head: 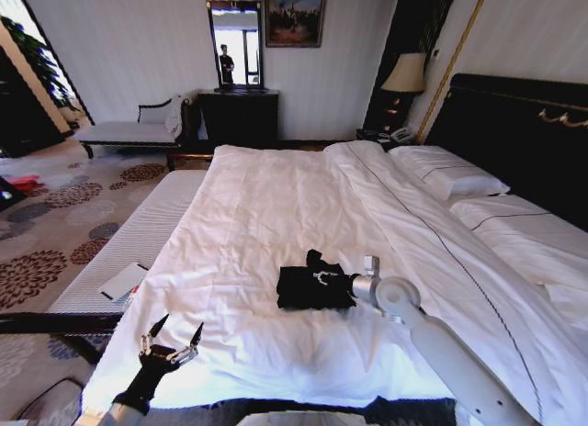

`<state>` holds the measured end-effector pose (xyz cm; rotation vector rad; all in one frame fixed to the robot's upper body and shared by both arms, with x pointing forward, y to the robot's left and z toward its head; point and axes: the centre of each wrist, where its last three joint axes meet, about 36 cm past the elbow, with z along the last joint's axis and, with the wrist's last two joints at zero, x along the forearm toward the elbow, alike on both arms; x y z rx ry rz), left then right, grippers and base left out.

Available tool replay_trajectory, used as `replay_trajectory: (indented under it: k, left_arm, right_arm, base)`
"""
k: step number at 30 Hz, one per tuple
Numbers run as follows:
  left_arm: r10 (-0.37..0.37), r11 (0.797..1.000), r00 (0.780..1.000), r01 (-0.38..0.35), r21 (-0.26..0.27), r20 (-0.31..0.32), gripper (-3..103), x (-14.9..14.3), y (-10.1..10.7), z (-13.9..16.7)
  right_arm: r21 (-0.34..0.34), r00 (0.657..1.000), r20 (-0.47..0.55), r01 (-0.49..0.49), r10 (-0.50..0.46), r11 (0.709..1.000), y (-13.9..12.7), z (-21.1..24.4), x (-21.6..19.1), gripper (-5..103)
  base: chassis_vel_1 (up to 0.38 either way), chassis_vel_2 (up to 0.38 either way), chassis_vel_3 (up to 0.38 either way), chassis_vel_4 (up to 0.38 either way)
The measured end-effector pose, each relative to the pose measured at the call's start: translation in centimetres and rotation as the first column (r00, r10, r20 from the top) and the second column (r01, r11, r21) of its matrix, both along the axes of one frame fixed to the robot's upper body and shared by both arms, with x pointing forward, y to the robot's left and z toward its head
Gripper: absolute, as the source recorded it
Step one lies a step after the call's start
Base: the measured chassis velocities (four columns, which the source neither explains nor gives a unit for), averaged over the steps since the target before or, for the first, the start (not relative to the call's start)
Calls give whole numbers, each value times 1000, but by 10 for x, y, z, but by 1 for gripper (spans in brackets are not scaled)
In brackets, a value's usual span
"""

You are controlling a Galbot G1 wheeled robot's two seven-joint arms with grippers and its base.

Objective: Fold the clothes on the bed.

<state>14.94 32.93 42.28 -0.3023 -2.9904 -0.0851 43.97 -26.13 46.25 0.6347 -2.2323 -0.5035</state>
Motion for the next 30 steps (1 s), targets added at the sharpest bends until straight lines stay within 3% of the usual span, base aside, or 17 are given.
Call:
replay_trajectory:
  k: [13, 26, 30]
  left_arm:
    - [0, 1000, 1000, 0, 0, 0, 100, 0, 0, 0]
    - [0, 1000, 1000, 0, 0, 0, 100, 0, 0, 0]
    - [0, 1000, 1000, 0, 0, 0, 100, 0, 0, 0]
  right_arm:
    - [9, 999, 16, -39, 39, 999, 13, 7, -3, 5]
    - [-35, 999, -14, -40, 39, 999, 24, -18, 10, 2]
    - [-36, 999, 3, -42, 42, 998, 27, -15, 8, 16]
  base:
    - [0, 0, 0, 0]
    - [0, 0, 0, 0]
    - [0, 0, 0, 0]
